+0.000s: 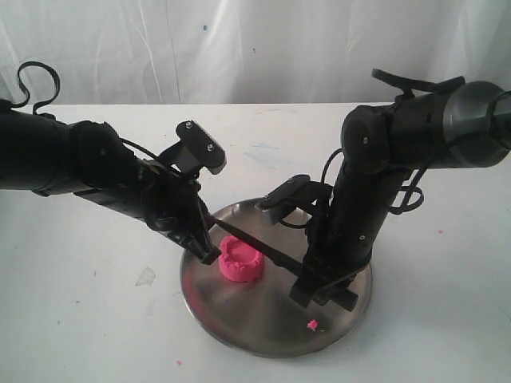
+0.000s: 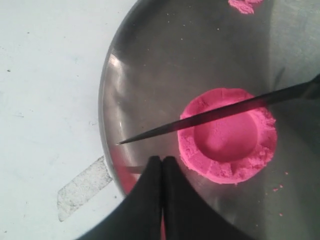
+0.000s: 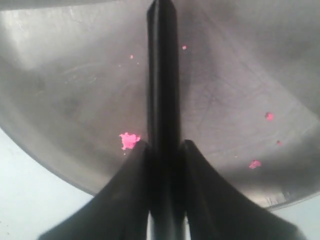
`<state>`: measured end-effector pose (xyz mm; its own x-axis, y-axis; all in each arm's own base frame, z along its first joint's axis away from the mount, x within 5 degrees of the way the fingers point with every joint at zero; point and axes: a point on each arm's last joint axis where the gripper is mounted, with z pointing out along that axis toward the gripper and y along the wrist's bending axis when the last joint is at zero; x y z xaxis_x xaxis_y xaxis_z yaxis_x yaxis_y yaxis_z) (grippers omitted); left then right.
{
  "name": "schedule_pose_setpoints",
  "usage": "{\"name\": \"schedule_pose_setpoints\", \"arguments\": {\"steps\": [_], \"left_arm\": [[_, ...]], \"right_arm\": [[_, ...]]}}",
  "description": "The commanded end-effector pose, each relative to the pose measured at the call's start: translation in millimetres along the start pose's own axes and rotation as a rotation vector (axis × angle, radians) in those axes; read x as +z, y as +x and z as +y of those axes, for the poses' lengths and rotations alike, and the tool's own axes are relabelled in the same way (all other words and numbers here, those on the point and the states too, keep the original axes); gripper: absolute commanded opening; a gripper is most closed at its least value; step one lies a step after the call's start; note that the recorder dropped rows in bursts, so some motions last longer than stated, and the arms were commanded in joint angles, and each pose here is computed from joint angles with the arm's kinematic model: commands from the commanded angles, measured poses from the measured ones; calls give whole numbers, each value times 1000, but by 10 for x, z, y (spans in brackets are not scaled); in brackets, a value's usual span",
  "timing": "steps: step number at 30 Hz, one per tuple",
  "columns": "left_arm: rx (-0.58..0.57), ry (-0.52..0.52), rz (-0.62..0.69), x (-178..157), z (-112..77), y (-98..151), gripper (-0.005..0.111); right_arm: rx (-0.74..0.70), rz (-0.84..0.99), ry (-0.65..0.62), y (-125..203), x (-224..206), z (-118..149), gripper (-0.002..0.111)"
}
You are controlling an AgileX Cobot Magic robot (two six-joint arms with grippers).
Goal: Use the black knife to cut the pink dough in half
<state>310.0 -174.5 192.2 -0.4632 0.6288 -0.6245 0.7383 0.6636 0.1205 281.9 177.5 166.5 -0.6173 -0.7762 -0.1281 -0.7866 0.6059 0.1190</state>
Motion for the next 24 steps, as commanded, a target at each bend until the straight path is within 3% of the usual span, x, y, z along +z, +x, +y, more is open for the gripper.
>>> {"name": "schedule_pose_setpoints", "arguments": {"steps": [1, 24], "left_arm": [[-23, -13, -27, -15, 7, -43, 0], [-31, -67, -91, 61, 25, -162, 0]], "right_arm": [[1, 8, -6, -11, 49, 20, 0], [7, 29, -21, -14, 148, 10, 0]]}}
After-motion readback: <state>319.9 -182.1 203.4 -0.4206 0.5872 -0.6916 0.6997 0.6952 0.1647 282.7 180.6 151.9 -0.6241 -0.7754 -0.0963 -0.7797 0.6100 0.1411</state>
